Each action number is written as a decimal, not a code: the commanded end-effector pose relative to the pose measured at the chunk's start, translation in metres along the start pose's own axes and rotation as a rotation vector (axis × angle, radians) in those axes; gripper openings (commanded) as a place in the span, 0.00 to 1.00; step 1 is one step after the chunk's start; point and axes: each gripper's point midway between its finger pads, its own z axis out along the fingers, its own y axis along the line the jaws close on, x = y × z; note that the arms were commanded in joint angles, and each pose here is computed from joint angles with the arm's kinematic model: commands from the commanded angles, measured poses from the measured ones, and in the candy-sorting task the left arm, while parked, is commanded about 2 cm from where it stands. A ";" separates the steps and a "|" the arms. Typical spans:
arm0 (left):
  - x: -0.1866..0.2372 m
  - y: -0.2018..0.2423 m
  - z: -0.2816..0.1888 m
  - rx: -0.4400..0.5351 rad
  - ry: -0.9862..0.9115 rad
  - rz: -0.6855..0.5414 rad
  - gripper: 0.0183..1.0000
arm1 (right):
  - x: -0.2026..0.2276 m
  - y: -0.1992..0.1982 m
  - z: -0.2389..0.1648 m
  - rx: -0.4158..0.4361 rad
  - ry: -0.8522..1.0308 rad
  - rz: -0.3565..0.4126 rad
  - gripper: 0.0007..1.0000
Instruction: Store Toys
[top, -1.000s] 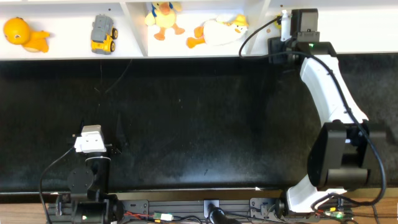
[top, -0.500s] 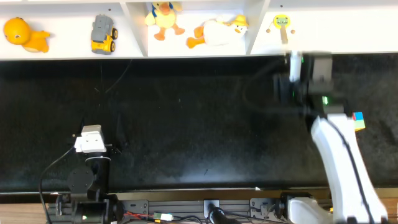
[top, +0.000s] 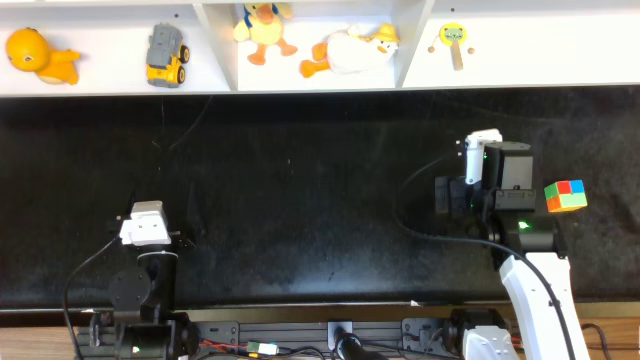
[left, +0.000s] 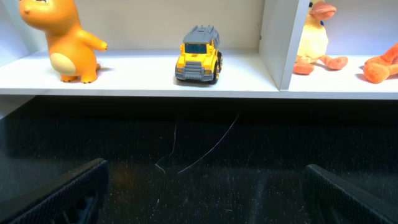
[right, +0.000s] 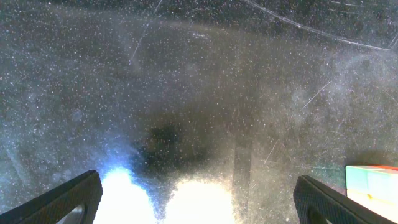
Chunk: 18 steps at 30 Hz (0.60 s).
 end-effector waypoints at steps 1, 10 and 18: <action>-0.001 0.001 0.000 -0.008 -0.009 0.019 1.00 | -0.001 -0.001 -0.001 0.003 -0.011 0.010 1.00; -0.001 0.001 0.000 -0.008 -0.009 0.019 1.00 | -0.001 -0.001 -0.001 0.003 -0.013 0.011 1.00; -0.001 0.001 0.000 -0.008 -0.009 0.019 1.00 | -0.005 0.008 -0.001 -0.056 -0.031 0.004 1.00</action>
